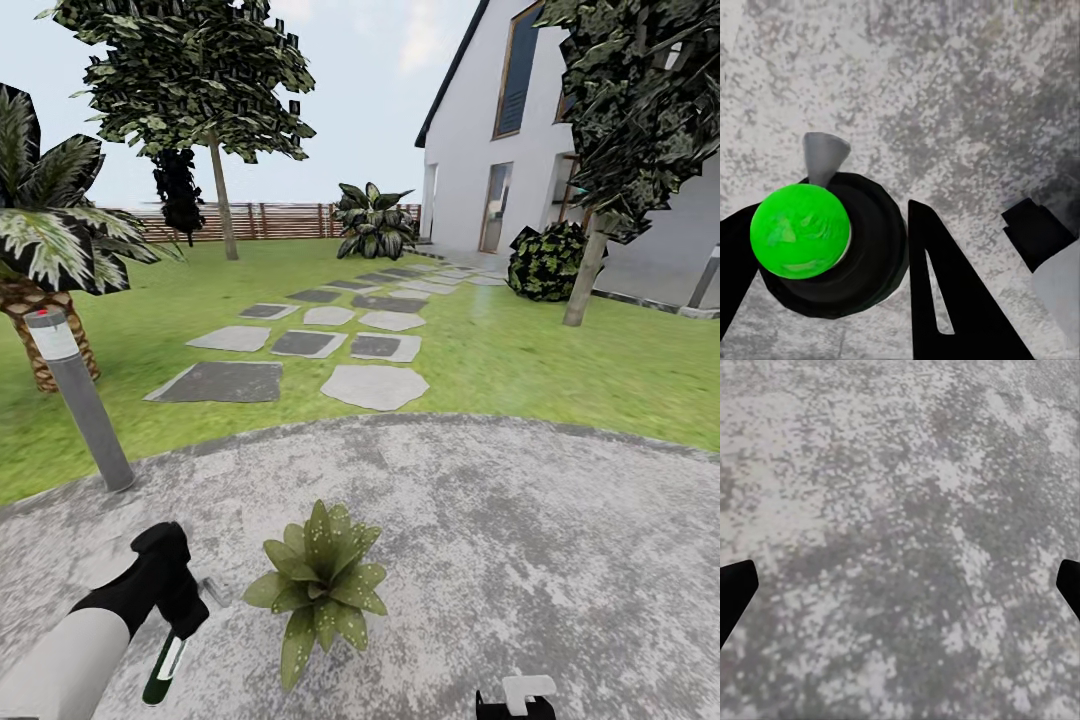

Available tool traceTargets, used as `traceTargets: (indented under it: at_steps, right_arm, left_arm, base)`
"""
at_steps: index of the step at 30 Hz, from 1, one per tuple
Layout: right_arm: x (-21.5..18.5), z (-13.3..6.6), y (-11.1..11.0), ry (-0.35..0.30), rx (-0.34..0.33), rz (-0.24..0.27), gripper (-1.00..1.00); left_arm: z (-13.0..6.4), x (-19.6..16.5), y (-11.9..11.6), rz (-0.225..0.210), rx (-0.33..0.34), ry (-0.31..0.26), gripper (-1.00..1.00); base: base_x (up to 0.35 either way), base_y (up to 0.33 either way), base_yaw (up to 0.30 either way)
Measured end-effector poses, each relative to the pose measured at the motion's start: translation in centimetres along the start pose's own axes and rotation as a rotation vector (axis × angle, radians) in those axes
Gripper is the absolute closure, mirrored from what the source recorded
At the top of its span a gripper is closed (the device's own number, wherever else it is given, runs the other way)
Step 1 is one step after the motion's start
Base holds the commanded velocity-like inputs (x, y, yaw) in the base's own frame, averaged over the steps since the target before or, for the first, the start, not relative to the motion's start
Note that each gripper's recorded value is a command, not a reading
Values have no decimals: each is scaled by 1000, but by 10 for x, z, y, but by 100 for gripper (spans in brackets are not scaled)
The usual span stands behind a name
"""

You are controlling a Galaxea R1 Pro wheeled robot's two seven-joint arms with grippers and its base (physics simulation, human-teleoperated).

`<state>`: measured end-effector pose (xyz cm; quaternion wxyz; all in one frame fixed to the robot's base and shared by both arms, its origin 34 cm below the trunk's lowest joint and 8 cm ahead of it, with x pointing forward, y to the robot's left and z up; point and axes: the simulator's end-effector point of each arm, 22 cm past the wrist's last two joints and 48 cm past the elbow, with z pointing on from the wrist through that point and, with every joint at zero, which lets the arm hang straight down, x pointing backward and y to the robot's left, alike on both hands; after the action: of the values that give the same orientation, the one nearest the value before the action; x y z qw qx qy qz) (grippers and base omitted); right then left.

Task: Pick up the pesticide atomizer in the garden and spray insectifuge to fully cover both potted plants in the garden.

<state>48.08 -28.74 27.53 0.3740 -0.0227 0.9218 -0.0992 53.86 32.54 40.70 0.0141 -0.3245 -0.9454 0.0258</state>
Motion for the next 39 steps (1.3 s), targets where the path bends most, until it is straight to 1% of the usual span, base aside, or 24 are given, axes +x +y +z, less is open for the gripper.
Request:
traceTargets:
  at_steps: [3,4,6,8,10,14,16,18,19,20,22,24,27,34,36,39]
  right_arm:
    - [0,0,0,0,0,0,-100]
    - [0,0,0,0,0,0,-100]
    - [0,0,0,0,0,0,-100]
    - [1,0,0,1,0,0,-100]
    - [1,0,-1,2,1,0,-100]
    - [1,0,-1,2,2,0,-100]
    - [1,0,-1,2,2,0,-100]
    - [1,0,-1,2,2,0,-100]
    - [1,0,-1,2,2,0,-100]
    - [1,0,-1,2,2,0,-100]
    - [1,0,-1,2,2,0,-100]
    - [1,0,-1,2,2,0,-100]
    - [1,0,-1,2,1,-1,-100]
    - [1,0,-1,1,1,-2,-100]
    - [1,0,-1,1,1,-2,-100]
    - [1,0,-1,2,1,-2,-100]
  left_arm:
    - [5,9,15,-10,-60,15,100]
    - [9,14,15,-12,-62,23,100]
    - [18,22,11,6,-58,31,100]
    - [22,21,8,28,-49,17,100]
    - [23,19,6,25,-41,3,100]
    - [25,19,4,21,-33,-2,100]
    - [33,29,-1,11,-17,12,100]
    - [39,34,-3,-9,-11,9,100]
    - [40,34,-1,-26,-15,-3,100]
    - [41,33,2,-53,-23,-24,100]
    - [43,30,5,-84,-33,-50,100]
    - [49,26,-1,-110,-18,-71,100]
    - [51,24,-4,-118,-9,-81,100]
    - [43,14,0,-115,-17,-95,100]
    - [42,15,2,-114,-23,-92,100]
    - [48,29,3,-115,-21,-67,100]
  base:
    - [0,0,0]
    - [0,0,0]
    - [0,76,0]
    - [0,247,0]
    - [0,266,0]
    - [0,76,0]
    - [0,15,0]
    - [0,6,0]
    - [0,2,0]
    - [0,2,0]
    - [0,0,0]
    - [0,0,0]
    - [0,0,0]
    - [0,0,0]
    - [0,0,0]
    - [0,0,0]
